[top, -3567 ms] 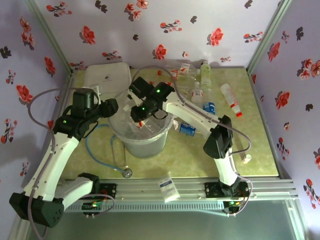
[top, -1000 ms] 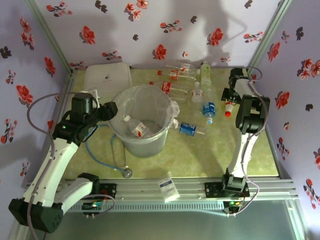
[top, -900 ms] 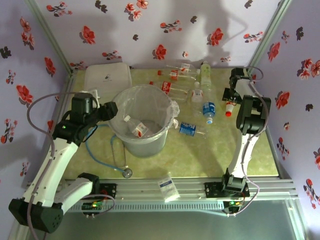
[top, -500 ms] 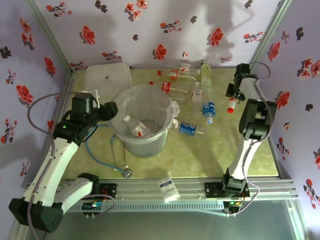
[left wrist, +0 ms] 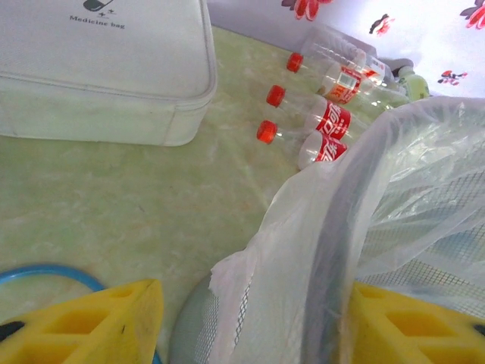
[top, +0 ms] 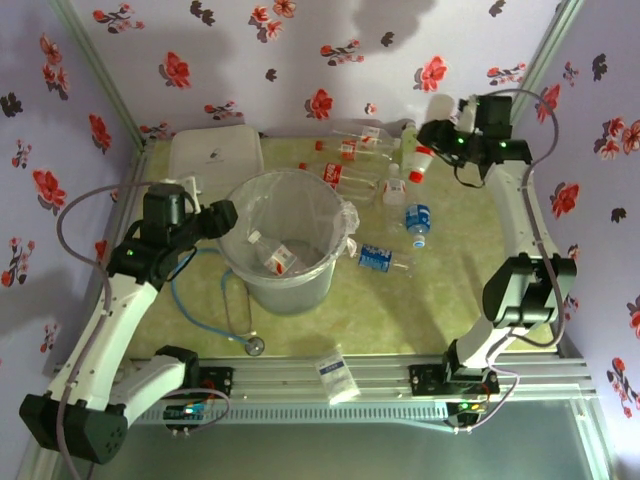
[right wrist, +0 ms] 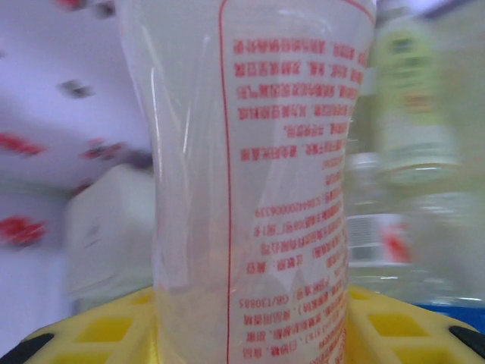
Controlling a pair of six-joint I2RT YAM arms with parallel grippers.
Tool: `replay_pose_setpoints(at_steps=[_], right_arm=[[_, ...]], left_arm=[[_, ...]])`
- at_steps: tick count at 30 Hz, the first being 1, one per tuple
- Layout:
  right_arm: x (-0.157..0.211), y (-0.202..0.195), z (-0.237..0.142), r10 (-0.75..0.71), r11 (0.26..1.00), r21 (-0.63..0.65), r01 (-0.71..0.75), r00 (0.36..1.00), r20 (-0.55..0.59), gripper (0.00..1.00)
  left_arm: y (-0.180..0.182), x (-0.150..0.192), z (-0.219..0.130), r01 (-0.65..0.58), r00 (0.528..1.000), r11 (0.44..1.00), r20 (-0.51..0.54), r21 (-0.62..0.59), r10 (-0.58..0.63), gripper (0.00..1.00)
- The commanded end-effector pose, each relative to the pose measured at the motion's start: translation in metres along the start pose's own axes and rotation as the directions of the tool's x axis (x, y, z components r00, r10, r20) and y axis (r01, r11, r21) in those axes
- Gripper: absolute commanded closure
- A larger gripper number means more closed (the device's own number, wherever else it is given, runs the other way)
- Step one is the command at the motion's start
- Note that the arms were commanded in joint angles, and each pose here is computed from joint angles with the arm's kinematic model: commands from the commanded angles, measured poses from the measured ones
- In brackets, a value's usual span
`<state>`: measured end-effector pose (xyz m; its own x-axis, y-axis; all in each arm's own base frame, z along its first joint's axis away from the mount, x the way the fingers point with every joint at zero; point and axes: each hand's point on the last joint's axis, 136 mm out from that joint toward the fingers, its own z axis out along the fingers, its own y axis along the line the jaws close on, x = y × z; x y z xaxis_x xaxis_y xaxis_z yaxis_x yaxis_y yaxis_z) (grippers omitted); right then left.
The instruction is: Put the plastic bottles in the bin
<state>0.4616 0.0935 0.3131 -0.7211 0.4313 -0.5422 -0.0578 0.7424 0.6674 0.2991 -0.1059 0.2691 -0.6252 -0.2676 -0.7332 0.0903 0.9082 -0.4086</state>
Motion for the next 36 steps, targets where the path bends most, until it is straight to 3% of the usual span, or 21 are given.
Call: replay_pose_setpoints(at_steps=[1,7,13,24,30,36], right_arm=[[0.025,0.080,-0.005,-0.012,0.967,-0.255,-0.010,0.996,-0.086,0.51],[0.087,0.165,-0.005,-0.206,0.925,-0.353,0.137,0.965,-0.165,0.50],[0.153,0.194,0.008,-0.438,0.880,-0.305,0.365,0.872,-0.220,0.50],[0.257,0.187,0.032,-0.688,0.713,-0.231,0.662,0.600,-0.407,0.49],[0.300,0.173,0.052,-0.677,0.705,-0.227,0.672,0.543,-0.497,0.49],[0.332,0.163,0.067,-0.651,0.721,-0.228,0.655,0.528,-0.545,0.49]], left_arm=[[0.007,0.019,0.015,-0.022,0.997,1.000,-0.077,-0.007,0.021,0.40],[0.004,0.018,0.020,-0.021,0.997,1.000,-0.079,0.001,0.021,0.40],[0.004,0.019,0.022,-0.010,0.997,1.000,-0.082,0.004,0.011,0.41],[0.002,0.013,0.029,0.015,0.998,1.000,-0.063,0.010,-0.014,0.41],[0.002,0.013,0.035,0.031,0.998,0.999,-0.054,0.015,-0.030,0.41],[0.004,0.017,0.039,0.033,0.997,0.999,-0.070,0.010,-0.032,0.41]])
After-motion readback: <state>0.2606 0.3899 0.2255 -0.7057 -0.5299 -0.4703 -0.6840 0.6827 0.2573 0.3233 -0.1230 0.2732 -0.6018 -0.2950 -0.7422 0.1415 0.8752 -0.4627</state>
